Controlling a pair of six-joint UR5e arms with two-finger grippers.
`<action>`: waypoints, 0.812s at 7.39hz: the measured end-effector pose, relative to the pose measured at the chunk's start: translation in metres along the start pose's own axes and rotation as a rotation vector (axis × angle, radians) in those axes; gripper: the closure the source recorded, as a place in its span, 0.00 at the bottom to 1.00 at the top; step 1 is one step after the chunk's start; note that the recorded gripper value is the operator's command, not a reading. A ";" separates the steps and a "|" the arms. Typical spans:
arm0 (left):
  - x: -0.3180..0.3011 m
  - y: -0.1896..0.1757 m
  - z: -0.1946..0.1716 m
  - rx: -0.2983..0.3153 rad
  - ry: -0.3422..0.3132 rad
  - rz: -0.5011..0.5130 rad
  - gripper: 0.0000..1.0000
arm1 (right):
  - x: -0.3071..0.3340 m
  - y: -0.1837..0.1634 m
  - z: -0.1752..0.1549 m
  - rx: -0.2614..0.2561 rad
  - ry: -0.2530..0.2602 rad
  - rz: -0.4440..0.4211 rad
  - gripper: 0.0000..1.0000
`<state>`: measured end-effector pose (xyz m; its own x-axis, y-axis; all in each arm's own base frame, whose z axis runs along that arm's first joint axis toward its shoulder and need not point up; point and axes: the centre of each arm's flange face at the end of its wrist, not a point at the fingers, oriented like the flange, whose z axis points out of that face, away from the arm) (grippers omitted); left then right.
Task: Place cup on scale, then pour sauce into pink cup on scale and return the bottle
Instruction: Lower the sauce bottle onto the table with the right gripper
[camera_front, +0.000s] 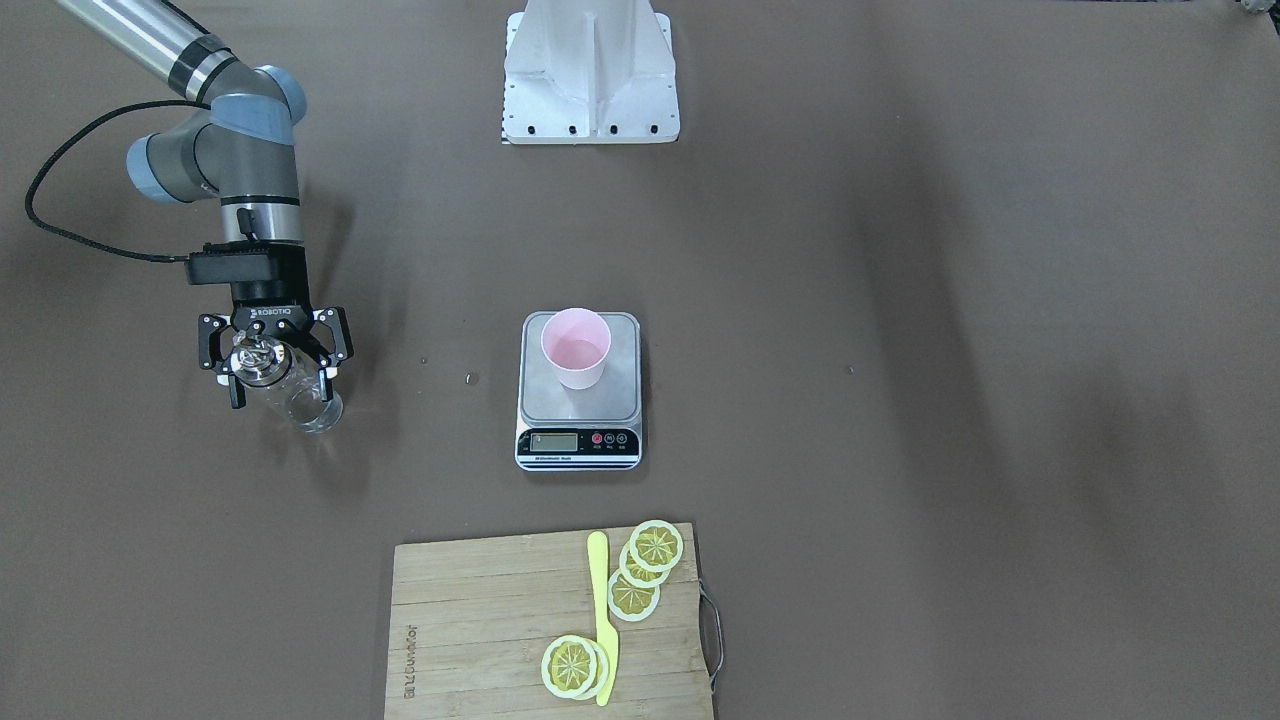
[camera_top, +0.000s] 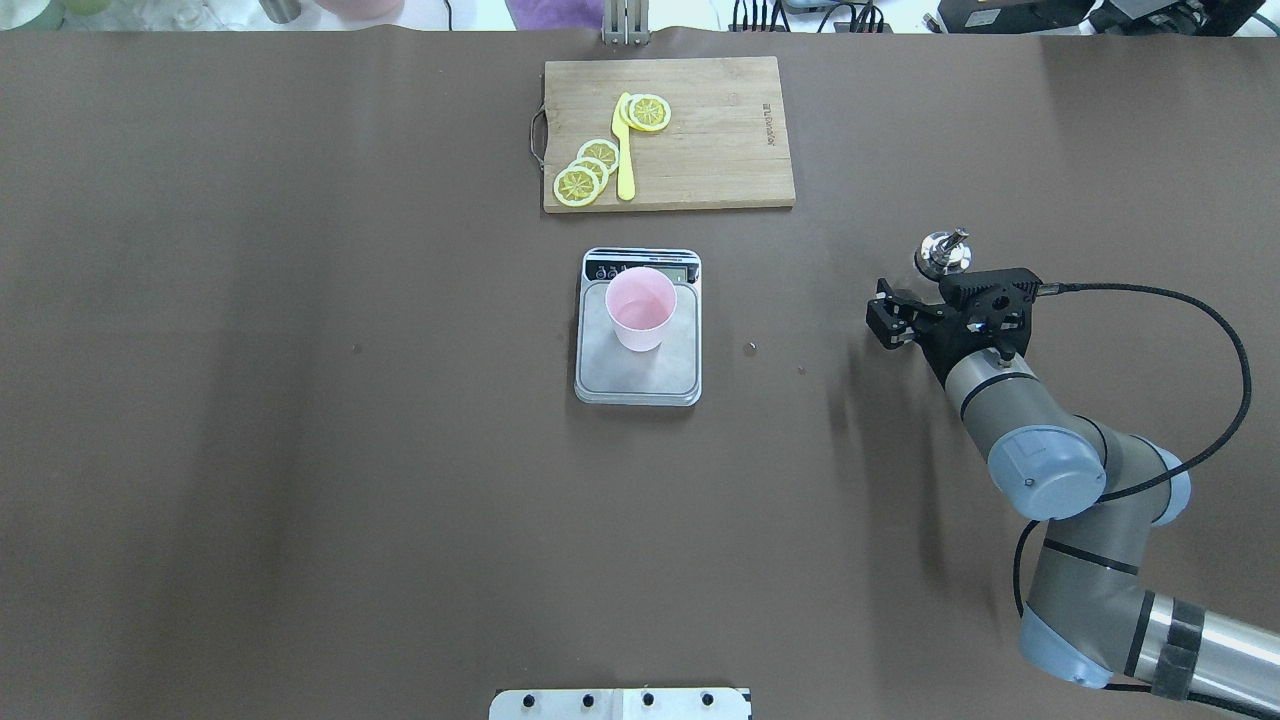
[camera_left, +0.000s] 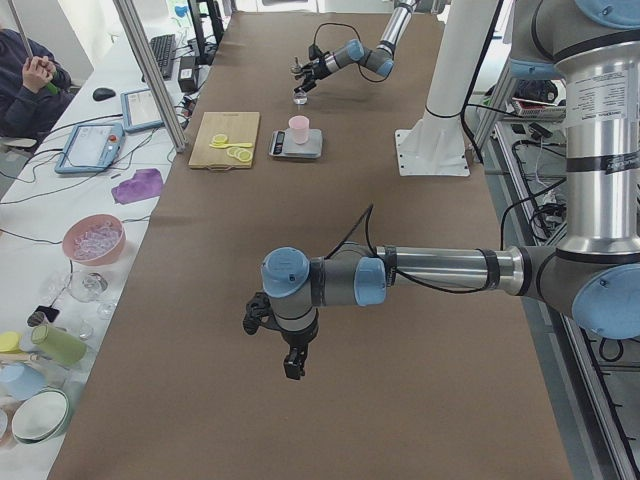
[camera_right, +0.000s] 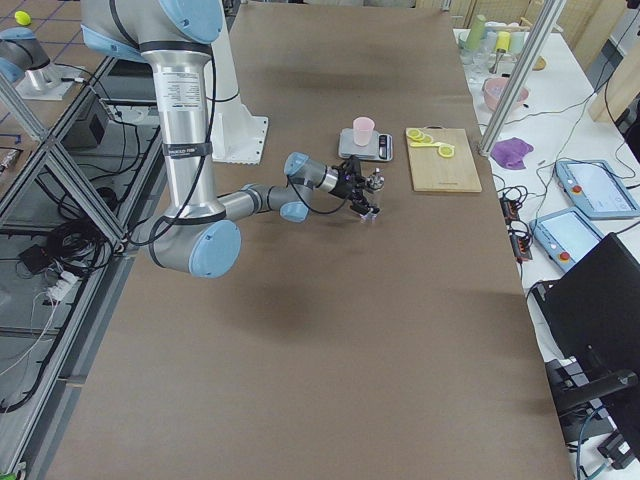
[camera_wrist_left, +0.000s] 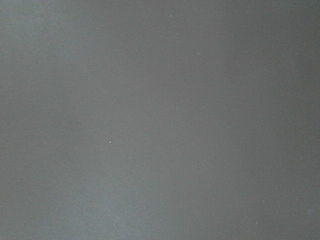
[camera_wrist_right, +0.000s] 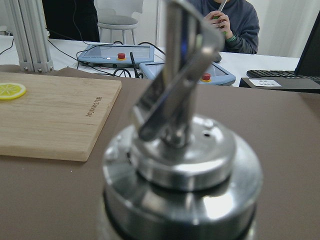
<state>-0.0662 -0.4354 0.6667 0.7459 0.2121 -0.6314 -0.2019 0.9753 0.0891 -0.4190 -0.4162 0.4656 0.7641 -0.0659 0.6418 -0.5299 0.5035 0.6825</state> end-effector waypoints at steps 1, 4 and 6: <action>0.000 0.000 0.000 0.000 0.000 0.000 0.01 | 0.000 0.000 0.000 0.001 0.000 0.000 0.00; -0.001 0.000 0.001 -0.002 0.000 -0.001 0.01 | -0.004 -0.002 -0.001 0.008 -0.003 0.006 0.00; -0.001 0.000 0.001 -0.002 0.001 -0.002 0.01 | -0.007 -0.001 -0.005 0.027 -0.002 0.011 0.00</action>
<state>-0.0662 -0.4359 0.6682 0.7459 0.2103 -0.6320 -0.2019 0.9756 0.0864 -0.4219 -0.4118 0.4583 0.7575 -0.0617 0.6500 -0.5480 0.4811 0.6843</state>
